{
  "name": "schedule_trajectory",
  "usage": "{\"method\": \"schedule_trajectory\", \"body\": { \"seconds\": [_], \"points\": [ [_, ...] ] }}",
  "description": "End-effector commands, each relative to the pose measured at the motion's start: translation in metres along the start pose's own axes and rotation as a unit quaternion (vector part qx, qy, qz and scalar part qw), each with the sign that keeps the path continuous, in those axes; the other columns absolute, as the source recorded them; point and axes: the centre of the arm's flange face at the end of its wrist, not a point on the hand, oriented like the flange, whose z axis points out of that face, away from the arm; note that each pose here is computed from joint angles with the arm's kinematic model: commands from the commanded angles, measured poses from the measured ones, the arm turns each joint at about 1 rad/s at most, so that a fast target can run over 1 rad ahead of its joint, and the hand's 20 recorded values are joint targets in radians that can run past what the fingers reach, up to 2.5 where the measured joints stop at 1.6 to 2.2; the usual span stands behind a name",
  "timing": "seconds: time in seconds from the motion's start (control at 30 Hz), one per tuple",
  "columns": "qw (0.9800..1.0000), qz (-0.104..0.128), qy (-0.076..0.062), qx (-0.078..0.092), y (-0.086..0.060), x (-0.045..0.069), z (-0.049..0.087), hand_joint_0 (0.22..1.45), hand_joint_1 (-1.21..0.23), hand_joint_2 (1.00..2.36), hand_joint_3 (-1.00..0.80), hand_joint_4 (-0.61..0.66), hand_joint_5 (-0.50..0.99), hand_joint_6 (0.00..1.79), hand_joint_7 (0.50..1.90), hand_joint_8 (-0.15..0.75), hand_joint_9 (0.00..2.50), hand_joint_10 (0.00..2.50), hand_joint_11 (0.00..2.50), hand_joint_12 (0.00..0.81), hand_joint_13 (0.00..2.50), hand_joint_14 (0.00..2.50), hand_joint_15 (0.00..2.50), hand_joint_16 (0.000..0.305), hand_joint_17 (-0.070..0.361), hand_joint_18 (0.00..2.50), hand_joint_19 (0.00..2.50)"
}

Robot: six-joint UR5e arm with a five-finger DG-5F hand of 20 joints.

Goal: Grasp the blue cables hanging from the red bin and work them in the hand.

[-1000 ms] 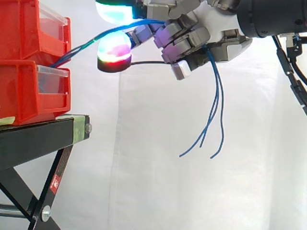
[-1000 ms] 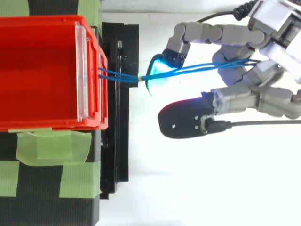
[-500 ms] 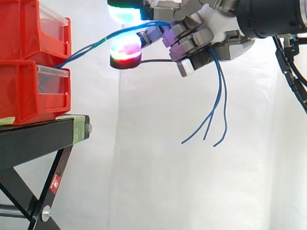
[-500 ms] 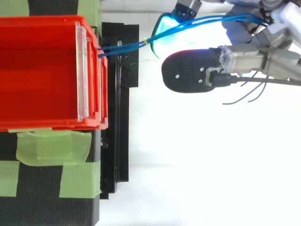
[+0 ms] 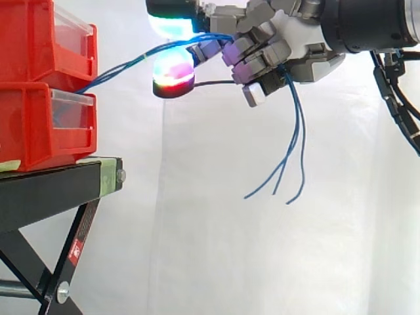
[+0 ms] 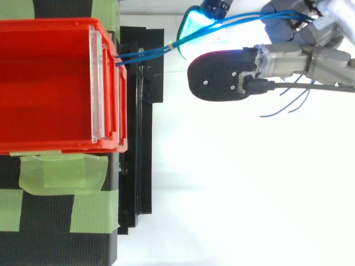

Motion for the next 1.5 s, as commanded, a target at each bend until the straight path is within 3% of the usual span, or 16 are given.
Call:
{"method": "schedule_trajectory", "body": {
  "seconds": [0.0, 0.5, 1.47],
  "points": [
    [1.0000, -0.004, 0.003, 0.001, -0.002, -0.001, 0.001, 0.87, -0.61, 1.01, -0.75, 0.35, 0.43, 0.01, 1.31, 0.455, 1.81, 2.50, 2.50, 0.533, 1.89, 2.50, 1.40, 0.203, 0.153, 2.50, 0.76],
    [0.9996, -0.020, 0.010, -0.019, 0.004, 0.002, 0.003, 0.88, -0.61, 1.01, -0.75, 0.34, 0.43, 0.01, 1.31, 0.455, 1.81, 2.50, 2.50, 0.533, 1.89, 2.50, 1.40, 0.203, 0.153, 2.50, 0.76],
    [0.9981, -0.035, 0.008, -0.050, 0.016, 0.009, 0.006, 0.92, -0.62, 1.02, -0.67, 0.34, 0.43, 0.01, 1.31, 0.455, 1.81, 2.50, 2.50, 0.533, 1.89, 2.50, 1.40, 0.203, 0.153, 2.50, 0.76]
  ]
}}
